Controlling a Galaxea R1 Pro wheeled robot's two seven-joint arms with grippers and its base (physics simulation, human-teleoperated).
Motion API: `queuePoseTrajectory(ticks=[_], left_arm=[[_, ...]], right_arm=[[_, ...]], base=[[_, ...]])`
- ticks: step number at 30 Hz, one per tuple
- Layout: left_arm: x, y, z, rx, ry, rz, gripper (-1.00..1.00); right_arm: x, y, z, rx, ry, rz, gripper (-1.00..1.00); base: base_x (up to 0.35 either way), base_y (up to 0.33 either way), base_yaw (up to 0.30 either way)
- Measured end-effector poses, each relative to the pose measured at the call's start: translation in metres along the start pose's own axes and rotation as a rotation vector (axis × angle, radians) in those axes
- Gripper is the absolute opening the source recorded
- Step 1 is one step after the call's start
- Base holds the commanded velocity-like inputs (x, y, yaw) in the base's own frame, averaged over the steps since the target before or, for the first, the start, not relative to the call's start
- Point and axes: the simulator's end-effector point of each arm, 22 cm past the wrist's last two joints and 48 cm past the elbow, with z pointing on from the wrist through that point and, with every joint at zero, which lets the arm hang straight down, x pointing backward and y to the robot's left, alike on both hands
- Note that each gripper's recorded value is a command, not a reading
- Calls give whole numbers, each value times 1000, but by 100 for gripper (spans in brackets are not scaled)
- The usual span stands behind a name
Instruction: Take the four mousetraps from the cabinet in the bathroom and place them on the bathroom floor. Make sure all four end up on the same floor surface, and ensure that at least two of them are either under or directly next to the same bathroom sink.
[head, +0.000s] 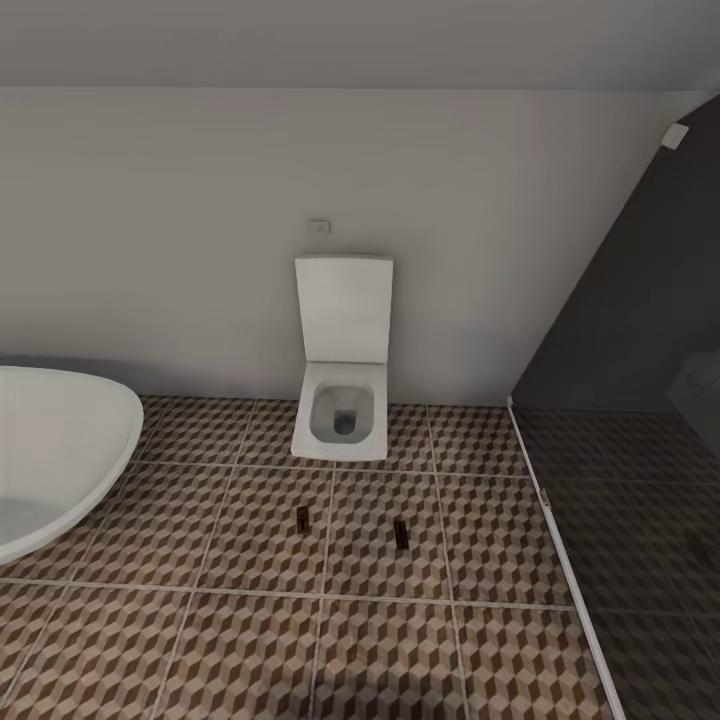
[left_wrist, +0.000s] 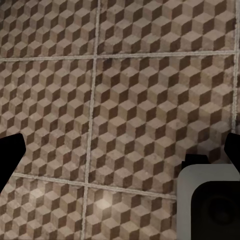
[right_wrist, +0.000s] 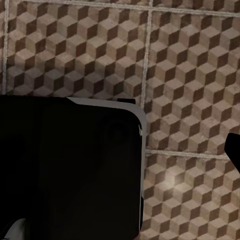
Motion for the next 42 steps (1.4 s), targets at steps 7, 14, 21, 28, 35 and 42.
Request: queuePoseTrajectory(ticks=[7, 14, 21, 28, 35, 42], left_arm=[[0, 0, 0, 0, 0, 0, 100], [0, 0, 0, 0, 0, 0, 100], [0, 0, 0, 0, 0, 0, 100], [0, 0, 0, 0, 0, 0, 100], [0, 0, 0, 0, 0, 0, 100], [0, 0, 0, 0, 0, 0, 100]], right_arm=[[0, 0, 0, 0, 0, 0, 100], [0, 0, 0, 0, 0, 0, 100], [0, 0, 0, 0, 0, 0, 100], [0, 0, 0, 0, 0, 0, 100], [0, 0, 0, 0, 0, 0, 100], [0, 0, 0, 0, 0, 1, 100]], base=[[0, 0, 0], [0, 0, 0], [0, 0, 0], [0, 0, 0], [0, 0, 0], [0, 0, 0]])
